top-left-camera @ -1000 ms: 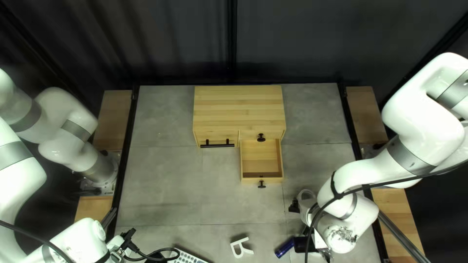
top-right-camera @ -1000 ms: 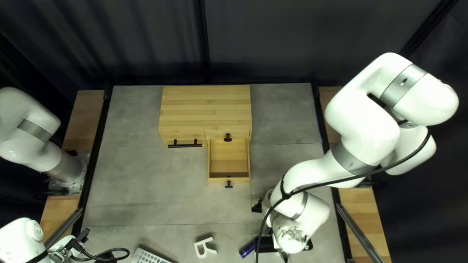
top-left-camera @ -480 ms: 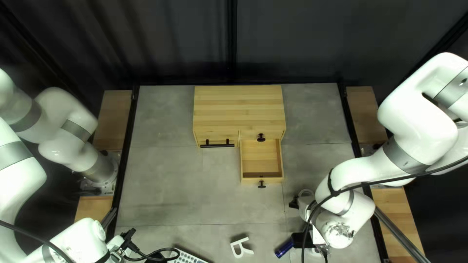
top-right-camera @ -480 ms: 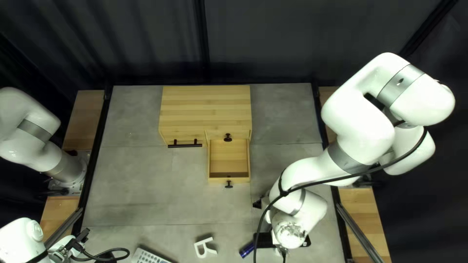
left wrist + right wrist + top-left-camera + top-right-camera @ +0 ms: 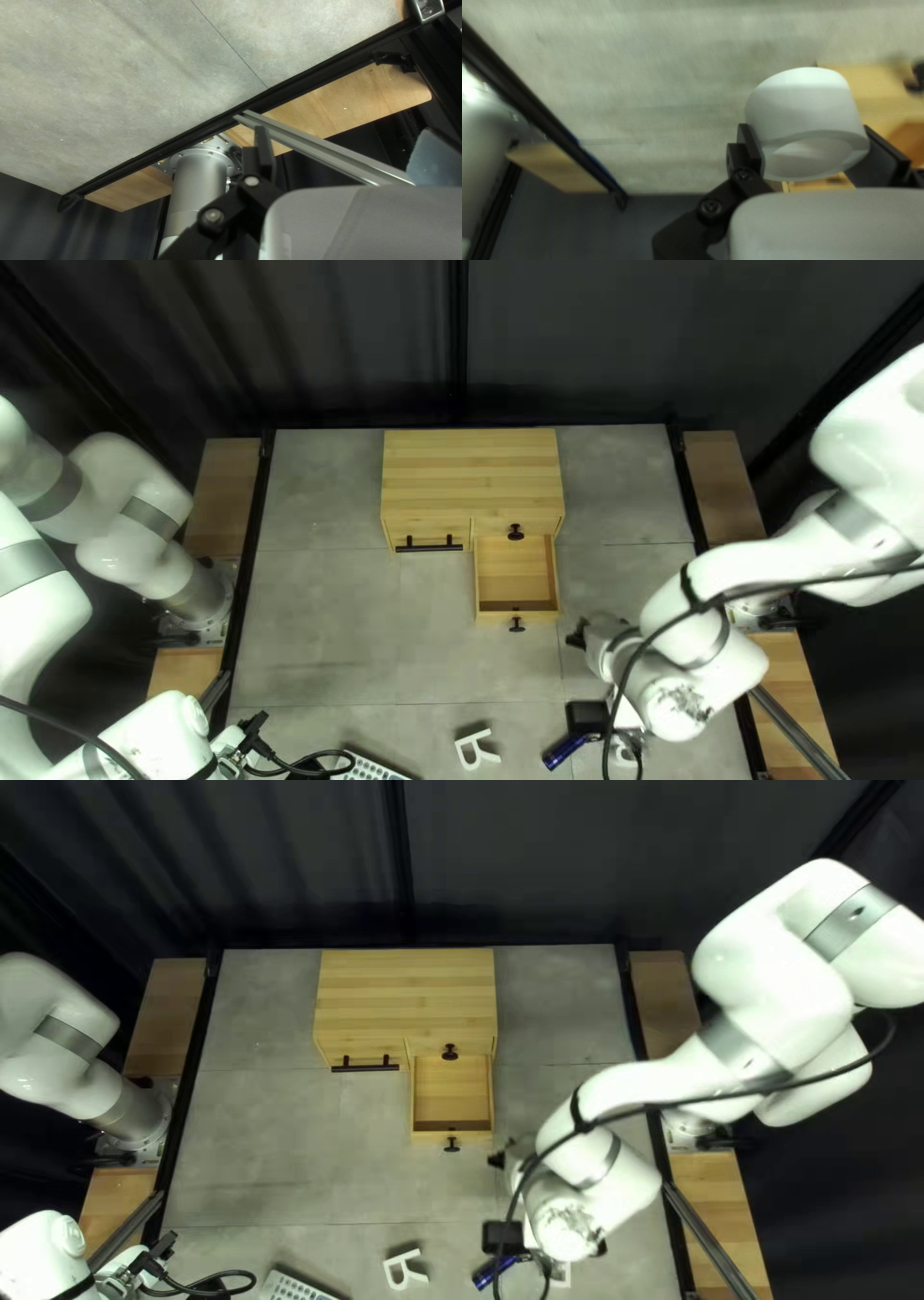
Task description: Open drawers and place objects into drawer and close
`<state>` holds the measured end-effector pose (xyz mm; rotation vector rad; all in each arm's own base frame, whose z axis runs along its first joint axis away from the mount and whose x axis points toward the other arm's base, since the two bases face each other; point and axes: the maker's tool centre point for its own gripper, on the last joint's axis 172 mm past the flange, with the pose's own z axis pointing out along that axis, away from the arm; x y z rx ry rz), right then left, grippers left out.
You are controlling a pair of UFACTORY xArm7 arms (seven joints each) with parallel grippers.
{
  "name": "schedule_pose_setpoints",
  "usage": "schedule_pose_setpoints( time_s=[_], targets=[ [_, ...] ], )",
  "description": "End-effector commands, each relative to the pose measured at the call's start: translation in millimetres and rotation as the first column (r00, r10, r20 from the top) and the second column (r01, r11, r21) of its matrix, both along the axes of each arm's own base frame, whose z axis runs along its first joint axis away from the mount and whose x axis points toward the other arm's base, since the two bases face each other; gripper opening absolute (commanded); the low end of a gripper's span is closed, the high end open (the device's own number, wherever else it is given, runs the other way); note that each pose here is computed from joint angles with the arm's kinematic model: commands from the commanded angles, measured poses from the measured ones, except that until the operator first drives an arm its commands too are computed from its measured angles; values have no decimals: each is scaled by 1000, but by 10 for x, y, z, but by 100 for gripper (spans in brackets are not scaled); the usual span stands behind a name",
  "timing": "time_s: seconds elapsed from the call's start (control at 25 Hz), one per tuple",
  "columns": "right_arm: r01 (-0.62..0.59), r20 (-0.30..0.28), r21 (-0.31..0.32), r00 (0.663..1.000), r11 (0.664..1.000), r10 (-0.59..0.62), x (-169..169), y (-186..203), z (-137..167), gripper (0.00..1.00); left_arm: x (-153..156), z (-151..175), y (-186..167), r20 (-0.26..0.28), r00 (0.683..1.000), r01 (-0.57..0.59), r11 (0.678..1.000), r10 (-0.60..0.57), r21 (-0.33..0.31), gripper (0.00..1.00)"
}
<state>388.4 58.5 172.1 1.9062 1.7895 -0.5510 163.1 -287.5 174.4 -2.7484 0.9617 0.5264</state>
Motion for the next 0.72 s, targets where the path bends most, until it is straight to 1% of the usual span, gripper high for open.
schedule_pose_setpoints(
  time_s=[0.04, 0.2, 0.44, 0.72],
  targets=[
    [-40, 10, -29, 999, 999, 41, 274, -271, 73, 3, 0, 0, 0, 0, 1000, 0, 1000, 0, 0, 100],
    [-70, 9, -43, 997, 997, 70, 536, -433, 54, 3, 0, 0, 0, 0, 1000, 0, 1000, 0, 0, 100],
    [-91, -11, -39, 996, 995, 91, 816, -395, -96, 3, 0, 0, 0, 0, 1000, 0, 1000, 0, 0, 100],
    [-107, -37, -10, 994, 994, 107, 925, -369, -320, 4, 0, 0, 0, 0, 1000, 0, 1000, 0, 0, 100]
  ],
)
